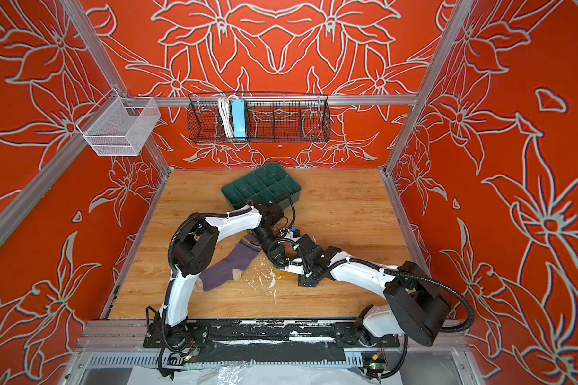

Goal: Roll the socks

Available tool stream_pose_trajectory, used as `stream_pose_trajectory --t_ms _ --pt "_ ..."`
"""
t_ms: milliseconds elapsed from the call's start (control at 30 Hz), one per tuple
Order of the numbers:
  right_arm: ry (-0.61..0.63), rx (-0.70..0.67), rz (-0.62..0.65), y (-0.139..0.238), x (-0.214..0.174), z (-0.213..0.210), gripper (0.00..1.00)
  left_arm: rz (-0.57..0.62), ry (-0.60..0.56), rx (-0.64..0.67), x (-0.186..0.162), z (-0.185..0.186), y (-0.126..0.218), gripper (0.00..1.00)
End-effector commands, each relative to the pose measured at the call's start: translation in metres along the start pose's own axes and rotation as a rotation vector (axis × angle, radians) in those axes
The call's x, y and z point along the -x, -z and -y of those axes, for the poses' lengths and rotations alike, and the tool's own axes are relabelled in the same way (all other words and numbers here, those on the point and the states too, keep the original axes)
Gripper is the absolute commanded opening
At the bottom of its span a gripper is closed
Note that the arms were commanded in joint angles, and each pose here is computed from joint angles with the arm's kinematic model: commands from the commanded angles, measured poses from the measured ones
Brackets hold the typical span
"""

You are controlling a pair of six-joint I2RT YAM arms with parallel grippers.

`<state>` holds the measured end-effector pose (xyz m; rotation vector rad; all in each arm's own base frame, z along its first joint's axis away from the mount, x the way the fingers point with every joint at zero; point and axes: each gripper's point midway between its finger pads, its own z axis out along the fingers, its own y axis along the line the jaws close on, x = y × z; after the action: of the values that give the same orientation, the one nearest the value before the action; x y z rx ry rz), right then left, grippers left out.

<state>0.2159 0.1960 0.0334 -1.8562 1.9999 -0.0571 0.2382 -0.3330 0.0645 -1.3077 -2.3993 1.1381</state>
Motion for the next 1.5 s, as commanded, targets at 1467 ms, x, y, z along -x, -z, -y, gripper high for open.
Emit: stream_pose_trajectory --t_ms 1467 --pt "-0.999 -0.358 0.655 0.206 -0.008 0.050 0.81 -0.055 -0.515 1.118 0.056 -0.162 0.197 0.00"
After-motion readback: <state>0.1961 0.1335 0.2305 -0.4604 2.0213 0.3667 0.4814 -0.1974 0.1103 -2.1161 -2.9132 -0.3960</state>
